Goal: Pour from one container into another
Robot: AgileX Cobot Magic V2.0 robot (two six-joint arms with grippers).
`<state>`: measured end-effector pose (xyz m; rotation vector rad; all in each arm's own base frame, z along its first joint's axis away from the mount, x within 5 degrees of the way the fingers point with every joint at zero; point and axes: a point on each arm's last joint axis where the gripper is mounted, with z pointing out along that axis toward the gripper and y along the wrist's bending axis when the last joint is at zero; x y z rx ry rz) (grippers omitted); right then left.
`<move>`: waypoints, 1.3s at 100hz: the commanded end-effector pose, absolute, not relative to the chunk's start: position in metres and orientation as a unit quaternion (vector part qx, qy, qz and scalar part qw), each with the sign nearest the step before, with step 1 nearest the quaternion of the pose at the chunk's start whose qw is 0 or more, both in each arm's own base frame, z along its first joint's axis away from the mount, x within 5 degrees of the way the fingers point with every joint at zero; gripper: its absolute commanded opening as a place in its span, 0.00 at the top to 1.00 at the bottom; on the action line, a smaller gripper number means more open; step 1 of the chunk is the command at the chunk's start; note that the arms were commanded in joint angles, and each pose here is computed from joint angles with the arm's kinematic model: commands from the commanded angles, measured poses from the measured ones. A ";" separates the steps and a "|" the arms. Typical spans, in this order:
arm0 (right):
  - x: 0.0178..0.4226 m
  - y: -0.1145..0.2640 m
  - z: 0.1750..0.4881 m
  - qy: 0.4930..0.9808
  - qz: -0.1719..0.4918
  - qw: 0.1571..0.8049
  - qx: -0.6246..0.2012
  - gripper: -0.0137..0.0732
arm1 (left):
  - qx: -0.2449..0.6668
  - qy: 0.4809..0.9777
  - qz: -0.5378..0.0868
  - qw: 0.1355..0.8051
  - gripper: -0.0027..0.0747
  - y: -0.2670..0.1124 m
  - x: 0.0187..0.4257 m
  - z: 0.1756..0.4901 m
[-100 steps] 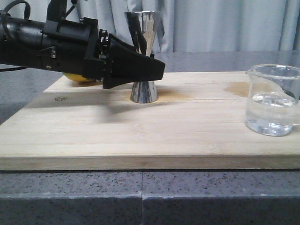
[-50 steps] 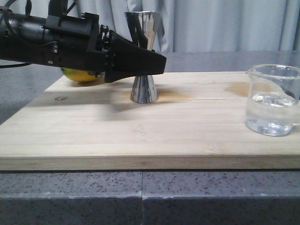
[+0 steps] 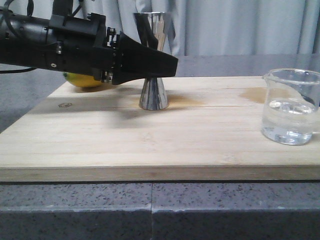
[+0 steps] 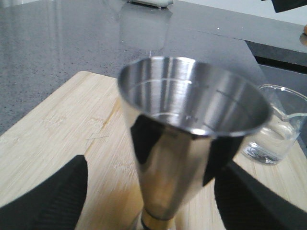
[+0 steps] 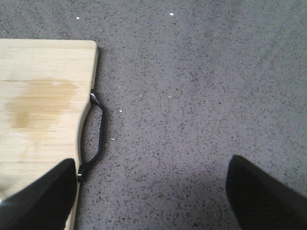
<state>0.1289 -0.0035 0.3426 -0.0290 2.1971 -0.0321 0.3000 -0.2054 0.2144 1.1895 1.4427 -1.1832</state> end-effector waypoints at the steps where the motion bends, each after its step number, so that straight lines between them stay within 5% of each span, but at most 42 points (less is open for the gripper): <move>1: 0.133 -0.004 0.359 0.867 -0.020 0.498 -0.015 0.18 | 0.473 0.520 -0.523 0.482 0.32 -0.211 0.291 0.251; 53: 0.133 -0.004 0.359 0.867 -0.020 0.498 -0.015 0.18 | 0.484 0.515 -0.523 0.476 0.32 -0.214 0.287 0.250; 130: 0.133 -0.004 0.359 0.867 -0.020 0.498 -0.015 0.18 | 0.492 0.504 -0.514 0.490 0.83 -0.215 0.288 0.251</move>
